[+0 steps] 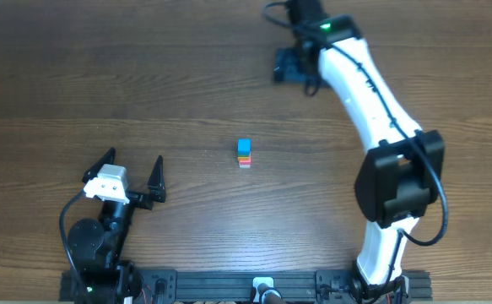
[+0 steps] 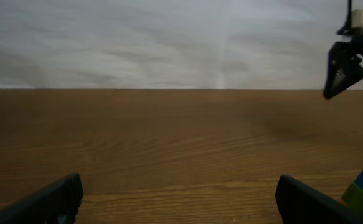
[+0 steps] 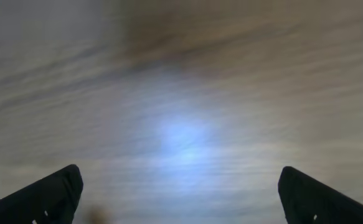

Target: Stack Cubes

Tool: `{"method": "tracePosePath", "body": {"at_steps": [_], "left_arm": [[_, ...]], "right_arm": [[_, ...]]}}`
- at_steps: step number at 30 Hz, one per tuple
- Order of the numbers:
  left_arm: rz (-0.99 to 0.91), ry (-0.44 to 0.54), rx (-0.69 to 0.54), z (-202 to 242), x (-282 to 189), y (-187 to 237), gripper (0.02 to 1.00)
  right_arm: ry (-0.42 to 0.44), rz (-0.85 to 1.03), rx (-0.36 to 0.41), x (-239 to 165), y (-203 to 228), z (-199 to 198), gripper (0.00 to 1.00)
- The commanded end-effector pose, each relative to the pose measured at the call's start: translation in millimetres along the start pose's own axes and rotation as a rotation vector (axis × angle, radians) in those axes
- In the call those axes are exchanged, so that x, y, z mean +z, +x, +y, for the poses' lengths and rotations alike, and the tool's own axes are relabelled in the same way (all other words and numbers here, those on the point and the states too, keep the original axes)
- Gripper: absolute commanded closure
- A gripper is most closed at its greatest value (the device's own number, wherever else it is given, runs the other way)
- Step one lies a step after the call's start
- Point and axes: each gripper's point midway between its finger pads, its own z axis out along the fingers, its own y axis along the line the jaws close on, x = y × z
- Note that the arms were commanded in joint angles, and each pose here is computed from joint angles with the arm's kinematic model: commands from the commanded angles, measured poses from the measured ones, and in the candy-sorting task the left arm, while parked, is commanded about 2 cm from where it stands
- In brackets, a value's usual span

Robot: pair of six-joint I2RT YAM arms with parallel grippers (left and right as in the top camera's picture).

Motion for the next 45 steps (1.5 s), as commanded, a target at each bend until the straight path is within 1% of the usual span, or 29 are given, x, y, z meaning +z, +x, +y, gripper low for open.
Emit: {"method": "tracePosePath", "body": {"at_steps": [1,11,14,16,20,27,28,30,31,33,36,39,41,45], "left_arm": [[0.001,0.000,0.014,1,0,1,0.020],[0.001,0.000,0.014,1,0,2,0.018],[0.001,0.000,0.014,1,0,1,0.018],[0.001,0.000,0.014,1,0,1,0.020],[0.001,0.000,0.014,0,0,1,0.020],[0.001,0.000,0.014,1,0,2,0.018],[0.001,0.000,0.014,1,0,1,0.018],[0.001,0.000,0.014,1,0,1,0.018],[0.001,0.000,0.014,1,0,2,0.020],[0.001,0.000,0.014,0,0,2,0.020],[0.001,0.000,0.014,1,0,2,0.018],[0.001,0.000,0.014,1,0,2,0.018],[0.001,0.000,0.014,0,0,2,0.018],[0.001,0.000,0.014,1,0,1,0.018]], "right_arm": [[0.082,-0.120,-0.076,-39,-23,-37,0.007],[0.125,-0.192,0.021,-80,-31,-113,0.009],[0.128,-0.240,0.062,-89,-22,-133,0.009],[0.113,-0.272,0.079,-95,-8,-145,0.009],[0.086,-0.350,0.052,-112,22,-150,0.007],[0.043,-0.537,0.056,-136,70,-153,0.007],[0.035,-0.564,0.048,-138,76,-151,0.007],[-0.004,-0.650,-0.002,-146,92,-144,0.007],[-0.018,-0.686,-0.014,-148,98,-142,0.009],[-0.027,-0.773,-0.034,-151,115,-143,0.009],[-0.028,-0.855,-0.054,-150,129,-145,0.009],[-0.039,-0.951,-0.049,-150,139,-146,0.007],[-0.055,-1.015,-0.049,-152,143,-145,0.007],[-0.117,-1.144,-0.072,-158,152,-136,0.009]]}}
